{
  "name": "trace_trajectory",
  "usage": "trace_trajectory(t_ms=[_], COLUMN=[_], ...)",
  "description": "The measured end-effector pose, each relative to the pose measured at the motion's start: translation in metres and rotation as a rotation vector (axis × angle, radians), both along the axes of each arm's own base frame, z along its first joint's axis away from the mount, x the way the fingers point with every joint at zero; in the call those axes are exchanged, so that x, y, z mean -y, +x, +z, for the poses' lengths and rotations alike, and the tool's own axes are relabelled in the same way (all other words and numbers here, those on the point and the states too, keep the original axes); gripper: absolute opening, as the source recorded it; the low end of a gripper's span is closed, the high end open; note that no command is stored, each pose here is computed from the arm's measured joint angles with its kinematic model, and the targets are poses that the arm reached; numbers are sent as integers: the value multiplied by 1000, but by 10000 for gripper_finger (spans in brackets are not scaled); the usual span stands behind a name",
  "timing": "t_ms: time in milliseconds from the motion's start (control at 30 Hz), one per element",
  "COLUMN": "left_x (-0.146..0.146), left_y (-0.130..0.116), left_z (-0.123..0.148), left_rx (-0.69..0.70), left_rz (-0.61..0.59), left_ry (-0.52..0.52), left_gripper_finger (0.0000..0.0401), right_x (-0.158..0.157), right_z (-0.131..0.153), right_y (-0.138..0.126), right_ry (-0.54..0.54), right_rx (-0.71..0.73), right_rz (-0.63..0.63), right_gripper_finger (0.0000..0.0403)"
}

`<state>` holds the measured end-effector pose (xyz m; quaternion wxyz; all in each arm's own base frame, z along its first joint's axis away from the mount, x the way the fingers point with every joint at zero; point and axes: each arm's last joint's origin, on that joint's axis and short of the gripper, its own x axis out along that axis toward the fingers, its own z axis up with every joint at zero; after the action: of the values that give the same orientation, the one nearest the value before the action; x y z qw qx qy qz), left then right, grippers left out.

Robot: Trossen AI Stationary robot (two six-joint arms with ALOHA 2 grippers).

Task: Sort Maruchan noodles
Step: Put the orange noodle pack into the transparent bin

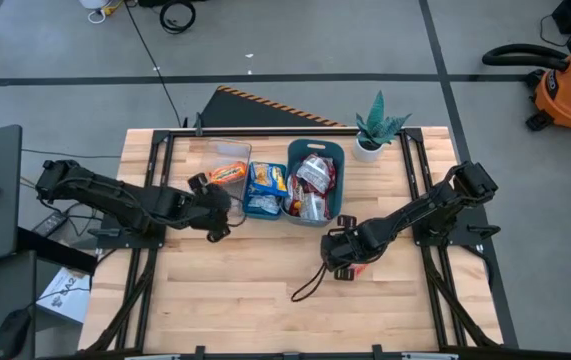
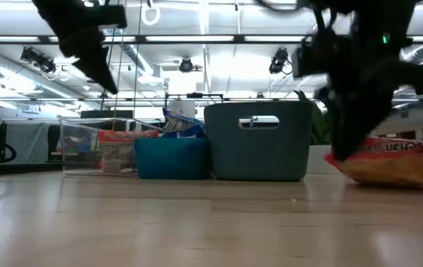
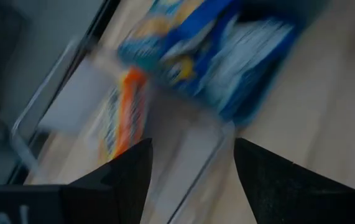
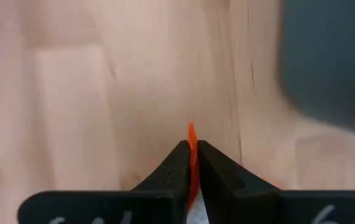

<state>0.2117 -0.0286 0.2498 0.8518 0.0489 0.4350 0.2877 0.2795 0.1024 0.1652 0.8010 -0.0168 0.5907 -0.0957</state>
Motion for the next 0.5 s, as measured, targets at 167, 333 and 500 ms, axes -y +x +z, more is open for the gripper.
trace_trajectory(t_ms=[167,333,500], left_x=[23,49,62], left_y=[17,38,56], left_z=[12,11,-8], left_rx=[179,361,395], left_rz=[-197,-398,-523], left_ry=[0,-77,-165], left_gripper_finger=[231,231,231], right_x=[-15,-26,-32], right_z=[29,55,76], right_y=[14,28,39], right_ry=[-56,-109,-110], right_rx=[98,219,308], right_rz=[74,132,199], right_gripper_finger=[26,6,15])
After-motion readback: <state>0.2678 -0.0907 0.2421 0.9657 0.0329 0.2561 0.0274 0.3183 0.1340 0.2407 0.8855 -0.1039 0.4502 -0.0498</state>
